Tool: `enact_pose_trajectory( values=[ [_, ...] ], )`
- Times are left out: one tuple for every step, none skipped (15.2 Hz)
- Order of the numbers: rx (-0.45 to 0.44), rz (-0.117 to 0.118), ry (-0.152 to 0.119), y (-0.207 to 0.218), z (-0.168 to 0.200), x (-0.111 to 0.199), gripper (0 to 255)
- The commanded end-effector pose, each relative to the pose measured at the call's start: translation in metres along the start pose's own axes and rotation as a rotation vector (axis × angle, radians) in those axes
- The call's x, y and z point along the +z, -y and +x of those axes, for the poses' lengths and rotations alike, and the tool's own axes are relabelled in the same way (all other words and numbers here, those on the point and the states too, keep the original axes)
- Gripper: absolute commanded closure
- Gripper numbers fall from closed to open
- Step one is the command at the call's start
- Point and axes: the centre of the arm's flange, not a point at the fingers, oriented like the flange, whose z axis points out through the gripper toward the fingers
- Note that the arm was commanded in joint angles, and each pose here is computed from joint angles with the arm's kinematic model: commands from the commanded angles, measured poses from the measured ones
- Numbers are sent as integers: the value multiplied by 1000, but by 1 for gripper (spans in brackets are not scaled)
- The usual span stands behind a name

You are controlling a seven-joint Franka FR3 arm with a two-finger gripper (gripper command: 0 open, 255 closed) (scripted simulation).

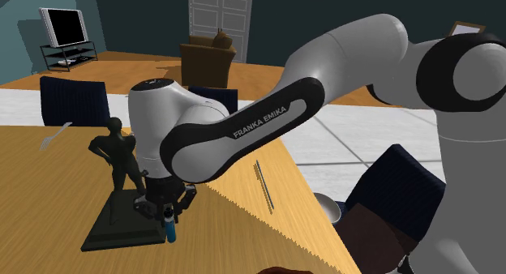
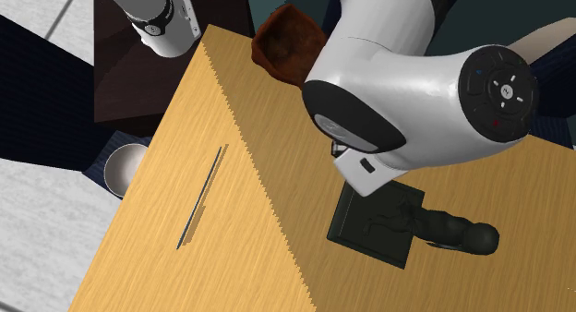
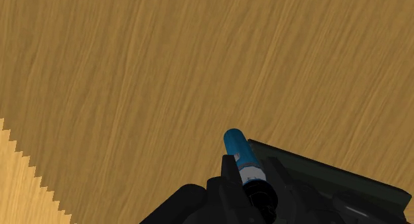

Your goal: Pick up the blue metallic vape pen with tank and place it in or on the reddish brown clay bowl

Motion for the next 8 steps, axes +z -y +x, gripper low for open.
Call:
enact_pose_trajectory(
  values=[
    [0, 0, 0, 0, 0, -10, 255],
    [0, 0, 0, 0, 0, -16, 255],
    [0, 0, 0, 0, 0, -21, 255],
    [0, 0, 0, 0, 0, -26, 255],
    [0, 0, 0, 0, 0, -31, 255],
    [0, 0, 0, 0, 0, -37, 255],
    [0, 0, 0, 0, 0, -42, 255],
    [0, 0, 0, 0, 0, -47, 255]
  ],
)
